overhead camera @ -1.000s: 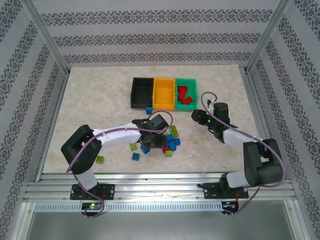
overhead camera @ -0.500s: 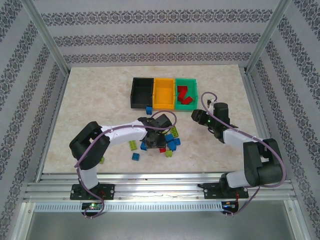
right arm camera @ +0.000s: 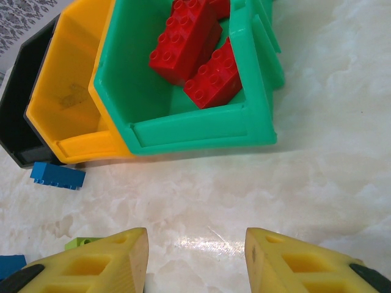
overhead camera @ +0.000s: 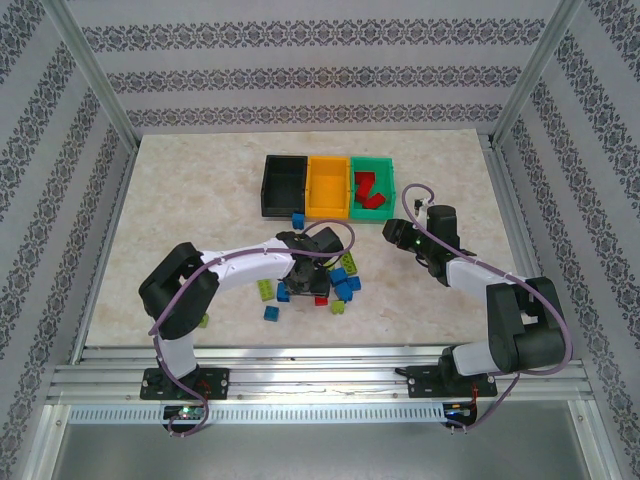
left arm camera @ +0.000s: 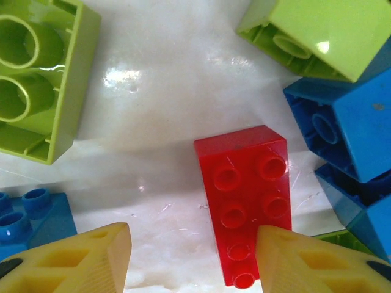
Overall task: Sort the legos into containers by color
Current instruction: Move the lego to the bottom-center of the table, then pick up the lego from the middle-left of the table.
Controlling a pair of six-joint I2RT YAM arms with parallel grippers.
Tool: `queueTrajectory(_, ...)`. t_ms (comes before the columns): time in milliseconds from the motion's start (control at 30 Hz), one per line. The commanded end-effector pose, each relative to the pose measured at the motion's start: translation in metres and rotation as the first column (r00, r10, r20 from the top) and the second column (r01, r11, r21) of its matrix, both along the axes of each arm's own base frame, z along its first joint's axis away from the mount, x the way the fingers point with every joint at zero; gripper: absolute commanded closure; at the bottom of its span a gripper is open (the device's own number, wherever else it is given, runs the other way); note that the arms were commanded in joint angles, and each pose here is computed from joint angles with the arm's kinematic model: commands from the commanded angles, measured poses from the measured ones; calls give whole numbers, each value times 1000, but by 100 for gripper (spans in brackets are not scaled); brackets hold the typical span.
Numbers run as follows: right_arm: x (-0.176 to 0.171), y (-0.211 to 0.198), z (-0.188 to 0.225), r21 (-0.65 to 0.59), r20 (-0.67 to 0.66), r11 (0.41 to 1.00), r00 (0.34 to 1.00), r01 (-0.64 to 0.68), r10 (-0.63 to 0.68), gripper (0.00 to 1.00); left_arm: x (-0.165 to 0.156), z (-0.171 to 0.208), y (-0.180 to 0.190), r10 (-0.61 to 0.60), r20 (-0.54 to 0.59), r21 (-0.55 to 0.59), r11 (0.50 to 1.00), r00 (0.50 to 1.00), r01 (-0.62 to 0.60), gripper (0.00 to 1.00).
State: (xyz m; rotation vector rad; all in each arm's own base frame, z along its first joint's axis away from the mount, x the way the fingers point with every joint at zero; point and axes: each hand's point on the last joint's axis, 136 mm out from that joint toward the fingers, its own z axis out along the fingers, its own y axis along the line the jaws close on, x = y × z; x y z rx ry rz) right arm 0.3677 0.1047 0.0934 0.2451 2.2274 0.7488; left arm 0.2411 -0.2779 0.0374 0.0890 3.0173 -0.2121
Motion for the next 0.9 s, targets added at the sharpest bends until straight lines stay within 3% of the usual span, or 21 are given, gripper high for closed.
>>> queueTrajectory(0,4,-1,1,12,5,1000,1000,2,-2,54,-1,17,-7,-21,35,-24,999,999,21,43)
queueTrajectory(167,4,0,1,19,2,1000,1000,-3,3,54,4,20,-12,11,78,-82,997,997,-4,41)
queueTrajectory(433,4,0,0,17,1,1000,1000,-3,2,54,-2,-2,-22,-12,-2,-46,999,1000,12,40)
queueTrajectory(733,4,0,0,15,0,1000,1000,-3,3,54,-8,-19,-18,-24,-57,10,1000,998,25,52)
queueTrajectory(867,4,0,0,17,0,1000,1000,-4,4,54,0,-2,-23,-31,-3,-22,999,1000,31,70)
